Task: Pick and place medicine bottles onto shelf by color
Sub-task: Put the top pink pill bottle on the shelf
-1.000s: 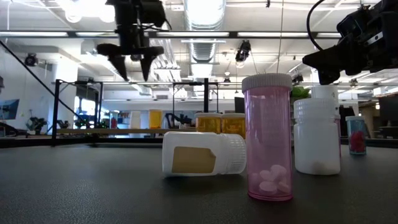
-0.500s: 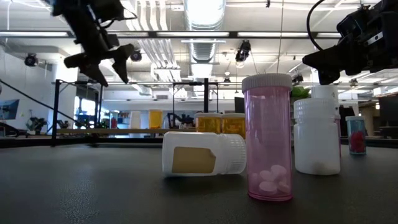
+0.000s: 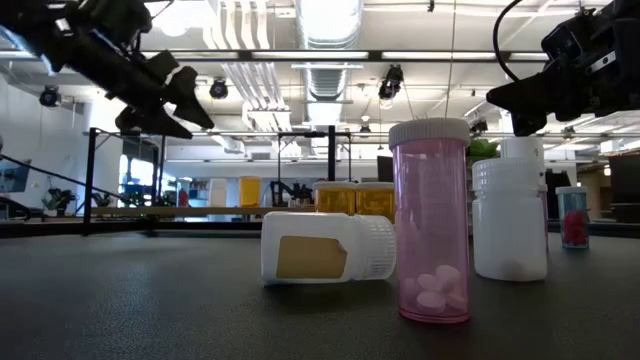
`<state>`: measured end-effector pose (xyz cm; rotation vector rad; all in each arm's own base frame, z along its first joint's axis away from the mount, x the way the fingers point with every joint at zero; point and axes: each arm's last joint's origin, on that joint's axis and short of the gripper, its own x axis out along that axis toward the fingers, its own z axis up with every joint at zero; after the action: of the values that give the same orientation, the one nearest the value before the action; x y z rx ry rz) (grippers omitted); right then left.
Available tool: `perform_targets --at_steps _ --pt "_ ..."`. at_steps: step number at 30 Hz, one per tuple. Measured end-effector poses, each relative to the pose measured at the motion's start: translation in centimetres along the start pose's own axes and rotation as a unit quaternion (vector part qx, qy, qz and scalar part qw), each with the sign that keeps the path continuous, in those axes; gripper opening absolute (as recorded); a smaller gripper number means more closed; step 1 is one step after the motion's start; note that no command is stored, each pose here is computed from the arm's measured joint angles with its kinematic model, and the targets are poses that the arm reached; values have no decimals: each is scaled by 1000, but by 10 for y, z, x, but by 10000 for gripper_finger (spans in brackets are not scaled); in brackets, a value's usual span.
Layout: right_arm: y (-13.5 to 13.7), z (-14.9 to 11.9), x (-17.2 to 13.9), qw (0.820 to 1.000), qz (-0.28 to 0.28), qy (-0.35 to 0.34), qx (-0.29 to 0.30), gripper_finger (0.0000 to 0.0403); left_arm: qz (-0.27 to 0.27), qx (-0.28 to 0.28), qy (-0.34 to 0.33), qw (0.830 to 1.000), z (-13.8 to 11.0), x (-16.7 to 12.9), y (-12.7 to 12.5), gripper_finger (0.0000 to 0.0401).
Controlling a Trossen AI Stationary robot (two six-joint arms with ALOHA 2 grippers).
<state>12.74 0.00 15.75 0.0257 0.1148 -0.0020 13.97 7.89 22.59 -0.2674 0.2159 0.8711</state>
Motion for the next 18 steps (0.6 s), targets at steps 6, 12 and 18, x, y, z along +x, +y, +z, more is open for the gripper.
perform_targets --at_steps 6,12,18 --pt "0 0 0 1000 0 0 0 22 -54 22 -70 996 -20 -9 5 306" --pt "0 0 0 1000 0 0 0 22 -96 55 -151 982 -41 -18 10 305" --pt "0 0 0 1000 0 0 0 22 -105 60 -191 974 -55 -23 15 305"
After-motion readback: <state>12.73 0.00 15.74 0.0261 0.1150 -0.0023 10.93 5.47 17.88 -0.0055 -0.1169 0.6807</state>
